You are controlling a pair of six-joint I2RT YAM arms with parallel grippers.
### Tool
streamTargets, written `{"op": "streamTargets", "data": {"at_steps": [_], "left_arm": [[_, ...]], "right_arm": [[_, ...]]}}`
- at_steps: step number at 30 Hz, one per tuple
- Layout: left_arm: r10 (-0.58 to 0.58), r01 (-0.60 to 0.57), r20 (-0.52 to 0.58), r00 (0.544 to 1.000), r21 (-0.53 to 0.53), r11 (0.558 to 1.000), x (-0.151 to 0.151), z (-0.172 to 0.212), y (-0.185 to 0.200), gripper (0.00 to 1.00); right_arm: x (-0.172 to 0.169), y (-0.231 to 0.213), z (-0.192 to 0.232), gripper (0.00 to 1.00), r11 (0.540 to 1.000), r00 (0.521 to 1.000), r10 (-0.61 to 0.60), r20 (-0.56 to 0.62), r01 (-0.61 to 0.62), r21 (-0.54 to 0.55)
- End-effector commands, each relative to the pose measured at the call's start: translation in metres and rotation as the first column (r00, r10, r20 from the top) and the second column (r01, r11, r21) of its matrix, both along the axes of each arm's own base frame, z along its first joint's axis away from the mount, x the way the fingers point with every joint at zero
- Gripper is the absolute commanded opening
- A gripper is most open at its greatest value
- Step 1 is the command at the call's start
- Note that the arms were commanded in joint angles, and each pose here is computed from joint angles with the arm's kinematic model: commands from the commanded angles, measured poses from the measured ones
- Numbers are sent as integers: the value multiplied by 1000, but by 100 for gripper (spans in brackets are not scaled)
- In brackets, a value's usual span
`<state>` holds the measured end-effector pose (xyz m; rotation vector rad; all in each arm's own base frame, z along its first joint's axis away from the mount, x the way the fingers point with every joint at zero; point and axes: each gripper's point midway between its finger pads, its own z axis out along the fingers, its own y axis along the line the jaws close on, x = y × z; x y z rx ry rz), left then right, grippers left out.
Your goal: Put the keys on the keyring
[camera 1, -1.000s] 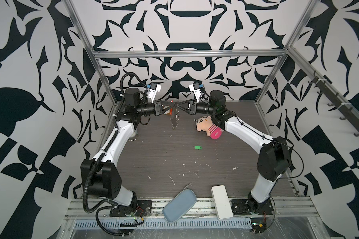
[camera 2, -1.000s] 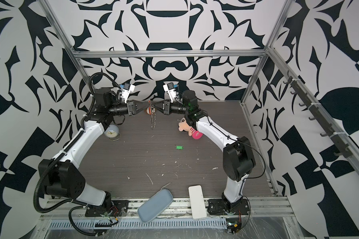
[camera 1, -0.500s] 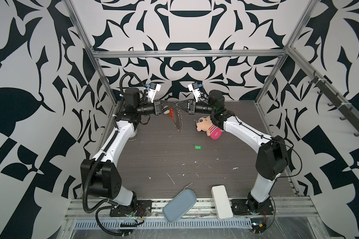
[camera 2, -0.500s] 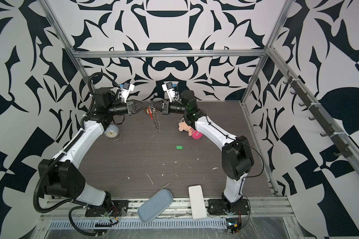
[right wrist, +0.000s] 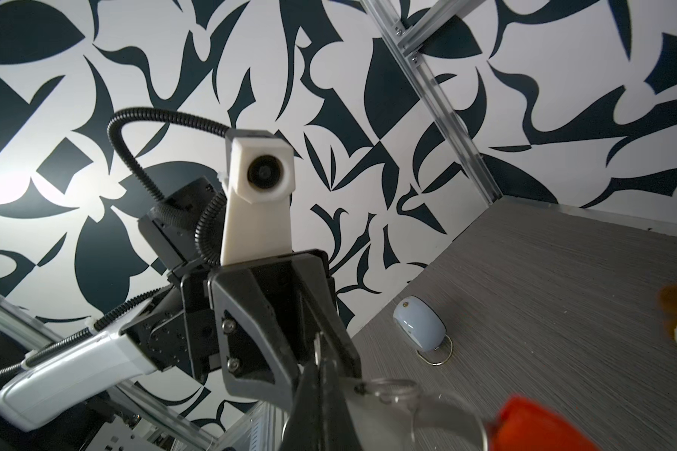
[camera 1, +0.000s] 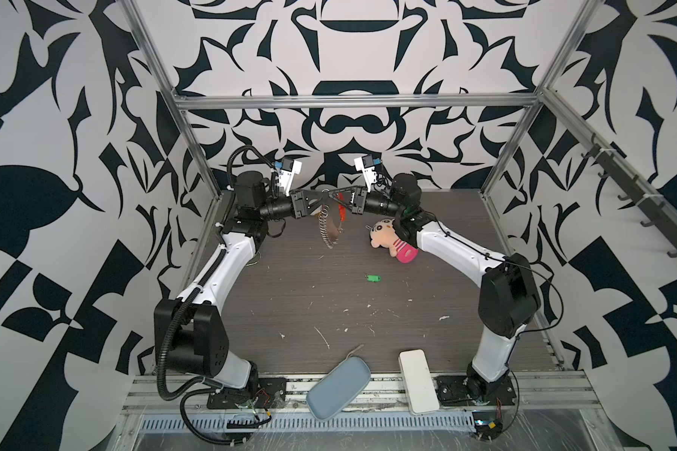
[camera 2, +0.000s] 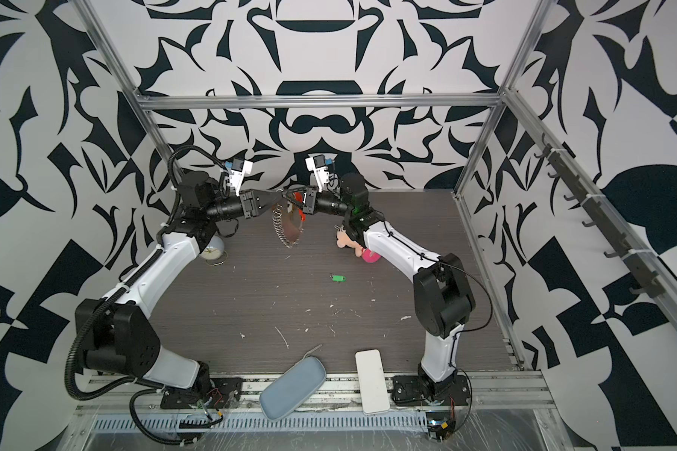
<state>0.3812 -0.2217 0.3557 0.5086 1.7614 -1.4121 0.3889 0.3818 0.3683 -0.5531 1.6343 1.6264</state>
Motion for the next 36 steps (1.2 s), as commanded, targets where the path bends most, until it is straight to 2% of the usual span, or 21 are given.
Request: {"op": "streamTargets", "data": {"at_steps": [1,9,15,24,32,36], "left_arm": [[16,-13,33,999,-67,998,2,19,2,24],[-5,9,37,999,-104,994,4,27,0,19],[17,-13,43,999,-79,997,1,30,12,23],[-7,9,21,1000,-72,997,-2,23,11,16],[-38,38,7,999,-85,996,-2,20,3,20],[-54,54,-1,999,-88,995,-2,19,1,12]], "right_arm": [[-13,-6,53,0,991,992,0,128,-16,131],[-19,-6,50,0,992,991,23,131,-39,122],[-18,-7,44,0,994,992,17,127,-31,108],[-20,-5,51,0,990,991,34,132,-52,129],[-19,-4,53,0,989,991,35,130,-53,137],[-19,-2,54,0,988,991,40,128,-58,144]]}}
